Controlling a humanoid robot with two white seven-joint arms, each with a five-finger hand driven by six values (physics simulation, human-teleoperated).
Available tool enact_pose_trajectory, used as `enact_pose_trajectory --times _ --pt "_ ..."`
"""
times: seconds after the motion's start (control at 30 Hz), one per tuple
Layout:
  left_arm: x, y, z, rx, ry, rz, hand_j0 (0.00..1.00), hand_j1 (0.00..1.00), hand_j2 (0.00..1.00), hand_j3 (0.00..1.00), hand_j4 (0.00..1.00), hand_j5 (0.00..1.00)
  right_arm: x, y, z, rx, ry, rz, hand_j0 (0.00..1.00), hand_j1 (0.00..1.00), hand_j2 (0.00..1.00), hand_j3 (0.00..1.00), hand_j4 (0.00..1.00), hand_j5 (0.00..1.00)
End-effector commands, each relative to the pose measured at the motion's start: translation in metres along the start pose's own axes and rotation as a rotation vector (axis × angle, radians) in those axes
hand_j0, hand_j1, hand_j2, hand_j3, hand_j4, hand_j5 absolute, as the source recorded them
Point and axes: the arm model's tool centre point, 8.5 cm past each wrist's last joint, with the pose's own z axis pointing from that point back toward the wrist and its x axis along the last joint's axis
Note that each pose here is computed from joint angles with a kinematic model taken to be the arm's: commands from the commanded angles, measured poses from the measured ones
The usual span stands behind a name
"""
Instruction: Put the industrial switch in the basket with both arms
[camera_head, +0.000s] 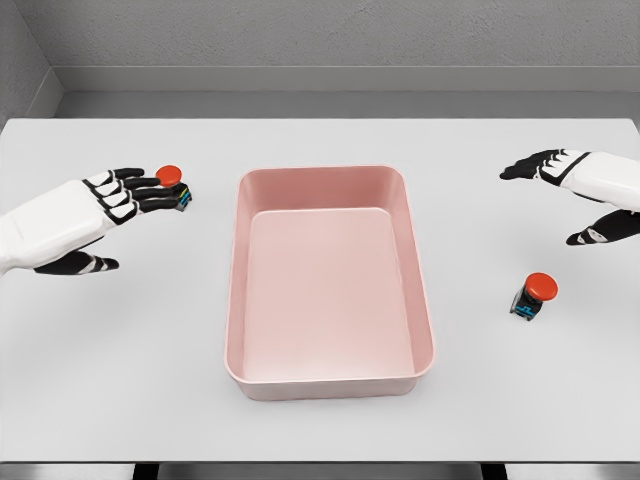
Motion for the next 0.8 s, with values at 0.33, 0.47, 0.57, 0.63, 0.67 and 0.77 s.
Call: enact_pose_trajectory --times 0.33,0.47,0.57,0.63,0.67,0.77 --pt "-0.019 -0.016 -0.050 0.050 0.013 -0.012 1.00 1.00 1.00 1.00 1.00 1.00 -0.007 0.021 0.016 0.063 0.039 -0.033 1.00 1.00 1.00 1.00 1.00 1.00" --pt "-0.023 -0.023 -0.062 0.032 0.024 -0.034 1.00 1.00 1.00 1.00 1.00 1.00 -0.006 0.025 0.015 0.087 0.035 -0.037 1.00 1.00 1.00 1.00 1.00 1.00" --pt "-0.035 -0.020 -0.073 0.053 0.050 -0.038 1.00 1.00 1.00 1.00 1.00 1.00 -0.007 0.030 0.015 0.043 0.036 -0.054 1.00 1.00 1.00 1.00 1.00 1.00" --pt "-0.048 -0.025 -0.079 0.060 0.087 -0.014 1.00 1.00 1.00 1.00 1.00 1.00 -0.006 0.040 0.014 0.055 0.034 -0.073 1.00 1.00 1.00 1.00 1.00 1.00" --pt "-0.056 -0.030 -0.085 0.030 0.091 -0.009 1.00 1.00 1.00 1.00 1.00 1.00 -0.005 0.041 0.014 0.057 0.033 -0.075 1.00 1.00 1.00 1.00 1.00 1.00" --pt "-0.063 -0.041 -0.094 -0.003 0.109 0.018 1.00 1.00 1.00 1.00 1.00 1.00 -0.005 0.051 0.015 0.071 0.034 -0.092 1.00 1.00 1.00 1.00 1.00 1.00"
